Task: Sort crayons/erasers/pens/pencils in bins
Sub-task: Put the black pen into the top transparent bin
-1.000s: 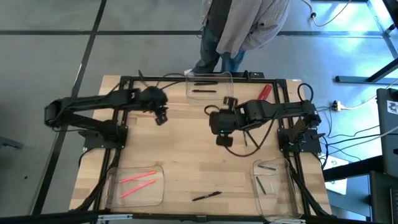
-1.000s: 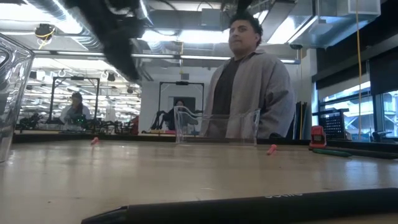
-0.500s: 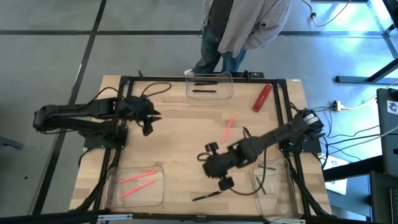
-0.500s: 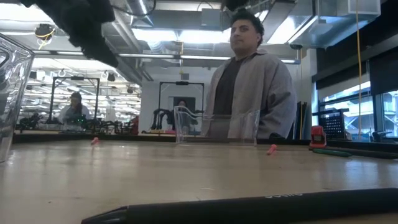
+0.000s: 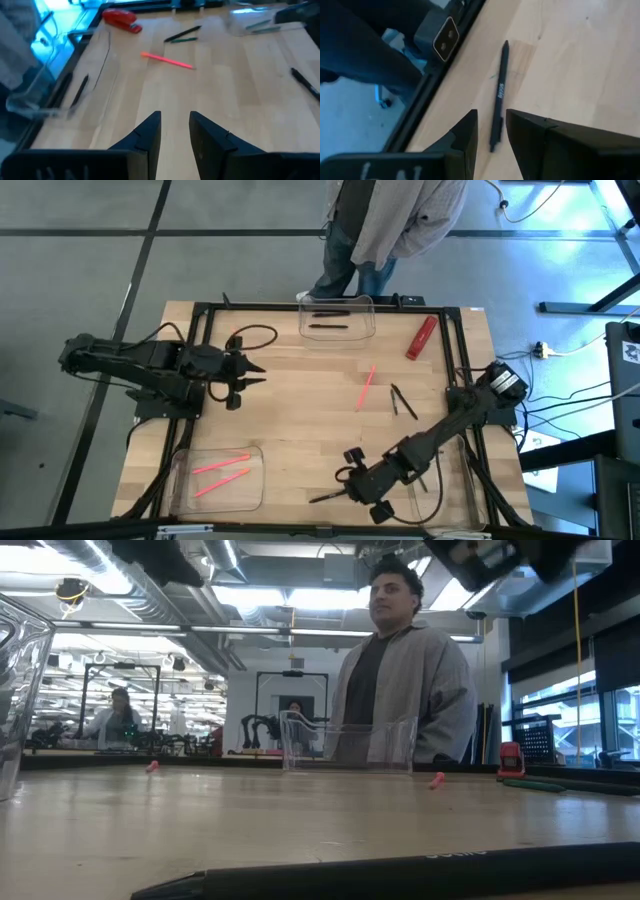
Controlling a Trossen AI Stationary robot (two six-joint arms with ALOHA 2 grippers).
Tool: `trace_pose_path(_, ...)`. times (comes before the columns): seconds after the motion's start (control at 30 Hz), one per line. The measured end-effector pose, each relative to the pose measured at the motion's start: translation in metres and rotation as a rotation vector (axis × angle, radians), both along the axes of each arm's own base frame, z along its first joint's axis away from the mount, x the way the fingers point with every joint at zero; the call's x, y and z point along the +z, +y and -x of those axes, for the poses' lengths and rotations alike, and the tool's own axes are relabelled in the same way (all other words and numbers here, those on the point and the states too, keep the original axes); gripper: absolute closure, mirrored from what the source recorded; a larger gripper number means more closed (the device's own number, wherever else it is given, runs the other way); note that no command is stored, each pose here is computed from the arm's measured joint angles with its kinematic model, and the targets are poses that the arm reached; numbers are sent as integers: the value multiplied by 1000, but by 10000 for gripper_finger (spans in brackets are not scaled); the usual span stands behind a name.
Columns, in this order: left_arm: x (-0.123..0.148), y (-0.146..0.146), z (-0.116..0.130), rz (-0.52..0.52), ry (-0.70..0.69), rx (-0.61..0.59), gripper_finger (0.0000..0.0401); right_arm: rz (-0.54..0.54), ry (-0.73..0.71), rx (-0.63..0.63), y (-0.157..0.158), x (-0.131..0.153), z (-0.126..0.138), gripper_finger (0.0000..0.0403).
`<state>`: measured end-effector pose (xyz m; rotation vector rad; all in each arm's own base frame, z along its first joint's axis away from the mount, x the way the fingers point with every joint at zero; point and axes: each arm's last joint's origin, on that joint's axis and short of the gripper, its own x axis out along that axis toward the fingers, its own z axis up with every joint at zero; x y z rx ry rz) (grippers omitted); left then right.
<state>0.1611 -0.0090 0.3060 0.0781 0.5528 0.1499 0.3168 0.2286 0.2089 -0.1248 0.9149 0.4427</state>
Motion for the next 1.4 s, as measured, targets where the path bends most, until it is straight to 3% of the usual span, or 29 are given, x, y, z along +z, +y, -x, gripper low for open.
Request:
trace_pose_path(0.27,8,-20,-17,-27,32,-111,307,-42,-65,-25,4,-36,13,299)
trace_pose_path(0.63,24,-34,-36,-27,26,-133,307,91,-26,10,5,-89,9,299)
trace_pose_path(0.93,26,-35,-39,-26,25,-130,307,93,-28,11,6,-93,8,299)
trace_pose_path(1.4,26,-35,-38,-30,32,-133,307,62,71,-120,-2,-96,9,299)
